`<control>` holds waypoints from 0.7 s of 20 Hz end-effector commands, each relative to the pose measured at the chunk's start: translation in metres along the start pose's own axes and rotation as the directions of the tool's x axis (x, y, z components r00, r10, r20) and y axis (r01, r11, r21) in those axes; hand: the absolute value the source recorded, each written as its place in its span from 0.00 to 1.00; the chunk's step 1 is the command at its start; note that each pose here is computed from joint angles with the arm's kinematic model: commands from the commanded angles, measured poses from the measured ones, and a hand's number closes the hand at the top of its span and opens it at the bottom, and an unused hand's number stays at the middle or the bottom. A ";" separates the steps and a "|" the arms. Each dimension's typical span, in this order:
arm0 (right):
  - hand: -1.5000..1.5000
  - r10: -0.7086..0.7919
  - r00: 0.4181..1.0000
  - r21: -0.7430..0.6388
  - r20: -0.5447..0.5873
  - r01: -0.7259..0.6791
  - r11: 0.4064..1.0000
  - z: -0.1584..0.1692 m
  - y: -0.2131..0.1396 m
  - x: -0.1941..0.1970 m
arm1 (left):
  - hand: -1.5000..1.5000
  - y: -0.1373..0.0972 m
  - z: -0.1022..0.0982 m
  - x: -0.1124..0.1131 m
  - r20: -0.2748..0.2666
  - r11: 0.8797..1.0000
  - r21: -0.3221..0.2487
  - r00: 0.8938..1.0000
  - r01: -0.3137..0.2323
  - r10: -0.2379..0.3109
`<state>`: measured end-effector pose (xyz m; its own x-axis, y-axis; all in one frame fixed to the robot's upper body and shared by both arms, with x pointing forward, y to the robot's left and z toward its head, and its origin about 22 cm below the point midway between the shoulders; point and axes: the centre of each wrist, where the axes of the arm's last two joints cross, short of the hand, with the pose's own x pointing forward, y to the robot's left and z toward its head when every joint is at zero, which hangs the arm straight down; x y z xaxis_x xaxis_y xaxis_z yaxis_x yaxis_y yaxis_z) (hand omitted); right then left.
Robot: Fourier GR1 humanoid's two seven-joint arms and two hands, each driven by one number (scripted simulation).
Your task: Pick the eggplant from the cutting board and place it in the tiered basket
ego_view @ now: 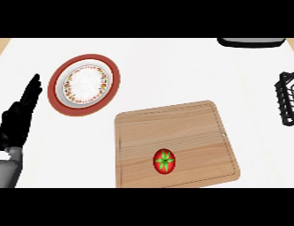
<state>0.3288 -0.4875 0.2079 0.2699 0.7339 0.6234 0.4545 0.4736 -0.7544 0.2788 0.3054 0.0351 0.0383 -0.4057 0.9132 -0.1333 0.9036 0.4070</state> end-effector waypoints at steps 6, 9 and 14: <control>0.00 -0.097 0.987 -0.158 -0.131 0.075 0.984 0.004 -0.068 -0.016 | 0.50 0.002 0.006 -0.010 -0.004 1.000 0.000 1.000 0.009 -0.009; 0.00 -0.179 0.965 -0.116 -0.191 0.159 0.980 0.012 -0.112 -0.028 | 0.50 -0.012 0.010 -0.015 -0.019 1.000 0.014 1.000 0.011 -0.011; 0.00 -0.212 0.957 -0.107 -0.200 0.193 0.975 0.039 -0.159 -0.080 | 0.50 0.013 0.018 -0.006 -0.038 1.000 0.029 0.999 -0.002 0.003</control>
<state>0.2388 -0.5752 0.2629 0.3573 0.5347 0.7658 0.5727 0.5223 -0.6319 0.2702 0.3085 0.0329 0.0580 -0.4066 0.9118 -0.1529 0.8989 0.4106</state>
